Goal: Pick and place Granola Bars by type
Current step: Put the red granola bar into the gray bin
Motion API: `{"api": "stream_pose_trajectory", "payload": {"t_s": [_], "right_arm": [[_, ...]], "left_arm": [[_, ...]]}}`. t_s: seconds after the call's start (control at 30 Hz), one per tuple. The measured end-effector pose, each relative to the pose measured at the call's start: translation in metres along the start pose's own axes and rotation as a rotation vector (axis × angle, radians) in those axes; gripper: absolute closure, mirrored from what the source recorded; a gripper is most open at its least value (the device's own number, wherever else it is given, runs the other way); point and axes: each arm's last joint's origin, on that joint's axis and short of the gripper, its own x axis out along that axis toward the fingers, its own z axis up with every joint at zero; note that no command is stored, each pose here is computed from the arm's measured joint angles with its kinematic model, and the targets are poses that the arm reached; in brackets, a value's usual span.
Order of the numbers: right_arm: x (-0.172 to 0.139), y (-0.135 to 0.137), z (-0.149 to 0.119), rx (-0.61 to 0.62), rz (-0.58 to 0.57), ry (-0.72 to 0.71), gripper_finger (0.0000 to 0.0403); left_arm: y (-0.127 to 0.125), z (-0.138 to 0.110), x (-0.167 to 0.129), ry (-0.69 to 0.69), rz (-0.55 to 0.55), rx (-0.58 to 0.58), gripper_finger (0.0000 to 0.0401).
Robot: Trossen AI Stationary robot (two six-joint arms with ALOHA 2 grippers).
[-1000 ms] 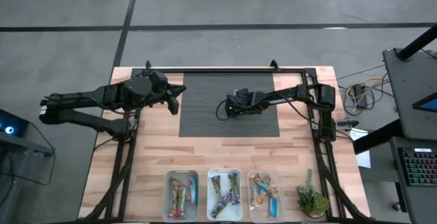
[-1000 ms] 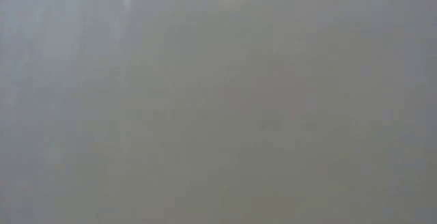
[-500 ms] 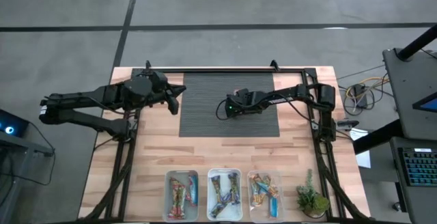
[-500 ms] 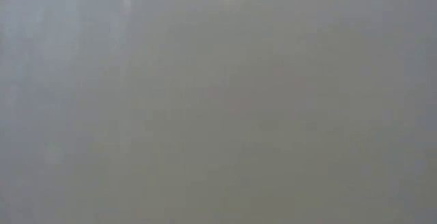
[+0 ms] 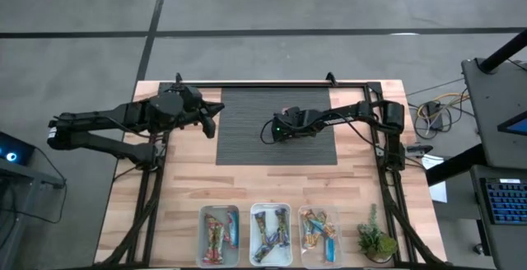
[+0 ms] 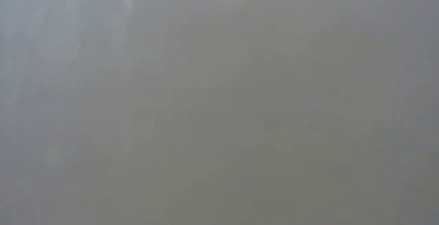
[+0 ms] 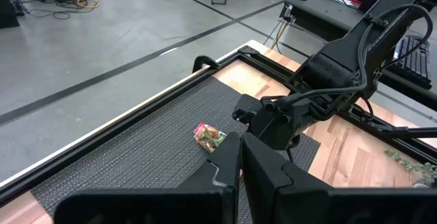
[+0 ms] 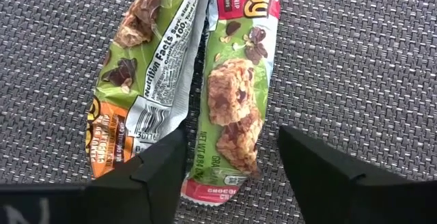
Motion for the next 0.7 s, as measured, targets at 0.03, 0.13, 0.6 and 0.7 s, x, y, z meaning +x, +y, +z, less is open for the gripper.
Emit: {"api": "stream_pose_trajectory", "payload": {"t_s": [0.03, 0.13, 0.6, 0.7], "right_arm": [[0.0, 0.0001, -0.0001, 0.0, 0.002, 0.004, 0.0189], [0.0, 0.0003, -0.0002, 0.0, 0.006, 0.009, 0.0205], [0.001, -0.0013, -0.0014, -0.002, 0.004, 0.016, 0.0284], [0.0012, -0.0014, -0.0016, -0.002, 0.004, 0.017, 0.0299]], "left_arm": [[0.0, 0.0, 0.0, 0.0, 0.0, 0.0, 0.0401], [0.0, 0.0, 0.0, 0.0, 0.0, 0.0, 0.0401], [0.0, 0.0, 0.0, 0.0, 0.0, 0.0, 0.0401], [0.0, 0.0, 0.0, 0.0, 0.0, 0.0, 0.0401]]}}
